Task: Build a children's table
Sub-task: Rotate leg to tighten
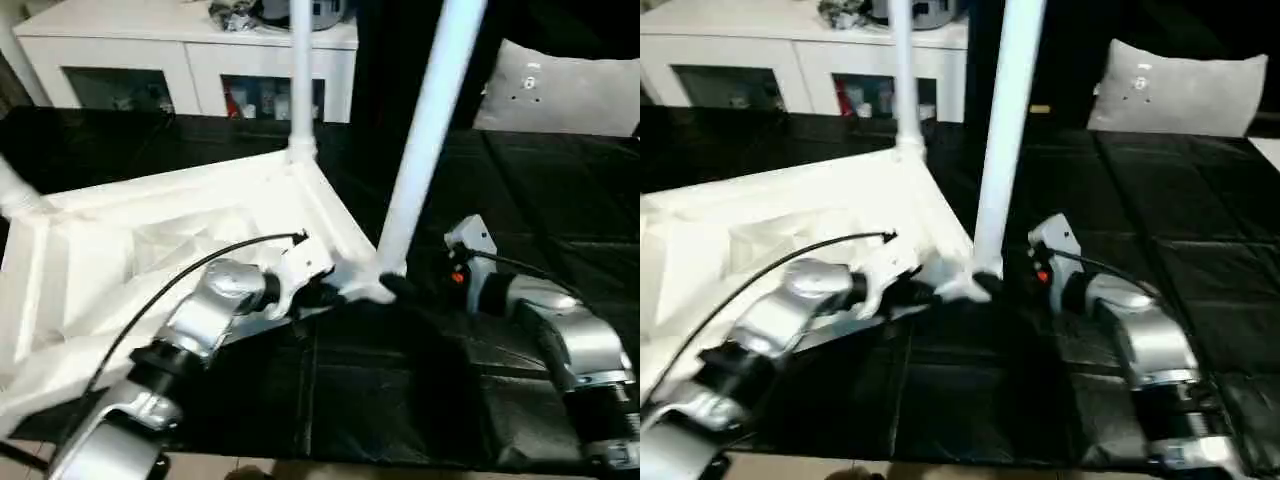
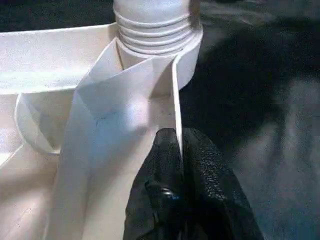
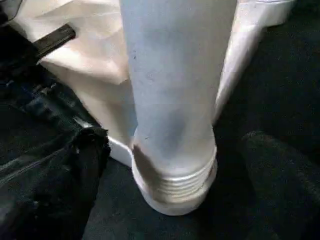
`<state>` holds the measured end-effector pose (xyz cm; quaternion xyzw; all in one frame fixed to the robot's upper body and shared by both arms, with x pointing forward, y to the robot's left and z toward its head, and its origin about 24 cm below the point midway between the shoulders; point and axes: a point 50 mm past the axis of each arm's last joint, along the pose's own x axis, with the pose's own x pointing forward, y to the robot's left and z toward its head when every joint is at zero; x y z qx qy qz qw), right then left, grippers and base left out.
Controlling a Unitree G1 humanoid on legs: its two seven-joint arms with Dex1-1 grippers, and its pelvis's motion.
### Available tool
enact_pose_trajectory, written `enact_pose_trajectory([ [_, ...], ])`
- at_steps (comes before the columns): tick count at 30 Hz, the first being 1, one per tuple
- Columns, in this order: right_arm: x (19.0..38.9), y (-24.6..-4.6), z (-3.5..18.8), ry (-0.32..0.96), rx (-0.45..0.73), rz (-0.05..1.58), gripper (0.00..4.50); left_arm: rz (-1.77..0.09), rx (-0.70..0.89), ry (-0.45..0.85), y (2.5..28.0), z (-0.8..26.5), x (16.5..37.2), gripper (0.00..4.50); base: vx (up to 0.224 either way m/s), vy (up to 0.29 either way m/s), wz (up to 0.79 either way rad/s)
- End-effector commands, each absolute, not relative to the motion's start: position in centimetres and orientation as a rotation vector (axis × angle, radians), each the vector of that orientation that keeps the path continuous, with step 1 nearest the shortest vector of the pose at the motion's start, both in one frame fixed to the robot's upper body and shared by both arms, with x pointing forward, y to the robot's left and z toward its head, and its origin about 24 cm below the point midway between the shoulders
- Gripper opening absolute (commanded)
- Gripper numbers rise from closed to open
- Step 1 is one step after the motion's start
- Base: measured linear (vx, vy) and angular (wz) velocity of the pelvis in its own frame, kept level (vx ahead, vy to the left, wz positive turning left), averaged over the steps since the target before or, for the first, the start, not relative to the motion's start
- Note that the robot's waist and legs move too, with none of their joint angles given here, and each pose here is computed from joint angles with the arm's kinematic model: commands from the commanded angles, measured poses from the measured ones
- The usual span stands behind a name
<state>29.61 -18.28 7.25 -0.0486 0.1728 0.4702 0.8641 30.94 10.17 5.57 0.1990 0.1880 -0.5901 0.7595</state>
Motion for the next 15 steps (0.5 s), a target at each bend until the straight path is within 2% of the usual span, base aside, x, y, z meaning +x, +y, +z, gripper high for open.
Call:
enact_pose_trajectory([
  [1,29.0,-17.7,7.6,0.362,-0.088,1.086,4.48,-1.441,0.476,0.356,9.3,6.5,30.1,0.00,0.000,0.000,0.00],
  [2,29.0,-17.7,7.6,0.366,-0.087,1.098,4.22,-1.458,0.483,0.369,9.5,6.5,30.0,0.00,0.000,0.000,0.00],
  [7,28.7,-17.4,7.5,0.384,-0.064,1.158,3.95,-1.510,0.507,0.406,10.2,6.5,29.8,0.00,0.000,0.000,0.00],
  [8,28.6,-17.4,7.5,0.385,-0.063,1.171,3.71,-1.515,0.504,0.404,10.3,6.6,29.7,0.00,0.000,0.000,0.00],
  [11,28.4,-17.3,7.5,0.396,-0.052,1.196,3.57,-1.521,0.503,0.401,10.4,6.6,29.7,0.00,0.000,0.000,0.00],
  [15,28.2,-17.3,7.4,0.422,-0.039,1.230,3.14,-1.529,0.500,0.404,10.4,6.4,29.6,0.00,0.000,0.000,0.00],
])
